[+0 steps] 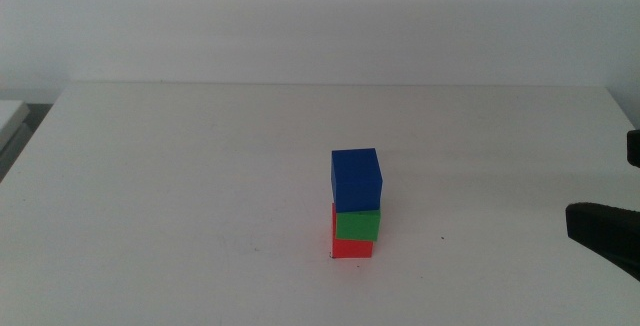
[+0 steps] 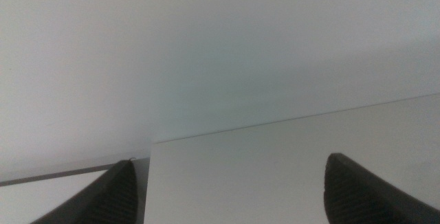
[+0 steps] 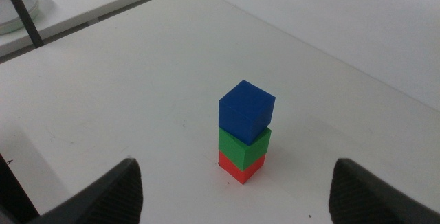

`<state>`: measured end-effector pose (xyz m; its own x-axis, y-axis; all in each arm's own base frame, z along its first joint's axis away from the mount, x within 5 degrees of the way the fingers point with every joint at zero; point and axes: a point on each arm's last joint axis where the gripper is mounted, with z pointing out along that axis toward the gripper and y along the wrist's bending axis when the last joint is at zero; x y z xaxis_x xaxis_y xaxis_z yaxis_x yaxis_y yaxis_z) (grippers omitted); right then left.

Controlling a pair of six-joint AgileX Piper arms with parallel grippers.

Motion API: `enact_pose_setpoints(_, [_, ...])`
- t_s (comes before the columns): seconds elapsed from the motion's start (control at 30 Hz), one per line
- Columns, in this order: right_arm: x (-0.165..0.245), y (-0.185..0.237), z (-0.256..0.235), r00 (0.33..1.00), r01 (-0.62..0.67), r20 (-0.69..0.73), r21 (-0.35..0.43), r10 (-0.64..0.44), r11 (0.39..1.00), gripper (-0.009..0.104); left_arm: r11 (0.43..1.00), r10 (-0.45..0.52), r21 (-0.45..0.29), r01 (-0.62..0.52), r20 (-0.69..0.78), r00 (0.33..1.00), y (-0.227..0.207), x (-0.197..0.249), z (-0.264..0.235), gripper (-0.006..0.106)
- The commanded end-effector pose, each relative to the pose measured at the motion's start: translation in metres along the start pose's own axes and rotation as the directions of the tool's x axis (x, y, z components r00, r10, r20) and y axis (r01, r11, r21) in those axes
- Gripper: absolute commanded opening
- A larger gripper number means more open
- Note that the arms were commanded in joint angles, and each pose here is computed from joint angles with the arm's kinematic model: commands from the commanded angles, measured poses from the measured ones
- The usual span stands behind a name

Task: Stack red cubes first, then green, then blue cubes in a specific spot.

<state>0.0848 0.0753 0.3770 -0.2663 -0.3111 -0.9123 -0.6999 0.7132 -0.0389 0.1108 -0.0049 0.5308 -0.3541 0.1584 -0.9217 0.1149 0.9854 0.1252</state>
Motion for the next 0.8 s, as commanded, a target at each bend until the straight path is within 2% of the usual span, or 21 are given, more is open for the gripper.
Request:
enact_pose_setpoints(0.0, [0.000,-0.001,0.000,1.000,0.001,0.010,0.013,-0.001,1.000,0.088,1.000,0.004,-0.012,-0.004,0.003,1.000,0.001,0.000,0.000,0.091])
enact_pose_setpoints(0.1, [0.000,-0.001,0.000,1.000,0.001,0.010,0.013,-0.001,1.000,0.088,1.000,-0.005,0.026,0.007,-0.059,0.998,-0.003,0.006,-0.001,0.091])
enact_pose_setpoints(0.27, [0.000,-0.001,0.000,1.000,0.001,0.010,0.013,-0.001,1.000,0.088,1.000,-0.008,0.027,0.010,-0.071,0.997,-0.006,0.022,-0.004,0.091])
enact_pose_setpoints(0.4, [0.007,-0.004,0.005,0.999,0.021,0.029,0.044,-0.023,0.999,0.088,1.000,-0.023,-0.012,0.025,0.110,0.994,-0.007,0.044,0.003,0.091])
enact_pose_setpoints(0.5, [0.024,-0.014,0.012,0.985,0.092,0.130,0.178,-0.116,0.980,0.088,0.997,-0.077,0.014,0.076,0.187,0.979,-0.014,0.075,0.013,0.091])
enact_pose_setpoints(0.57, [0.045,-0.021,0.015,0.982,0.111,0.118,0.260,-0.145,0.959,0.088,0.992,-0.123,0.037,0.118,0.202,0.972,-0.020,0.102,0.021,0.091])
enact_pose_setpoints(0.67, [0.081,-0.028,0.011,0.991,0.048,0.102,0.368,-0.092,0.929,0.088,0.986,-0.166,0.038,0.161,0.242,0.956,-0.026,0.148,0.029,0.091])
enact_pose_setpoints(0.77, [0.120,-0.030,0.003,0.988,-0.016,0.138,0.504,-0.062,0.864,0.088,0.985,-0.167,0.006,0.172,0.266,0.949,-0.031,0.199,0.040,0.091])
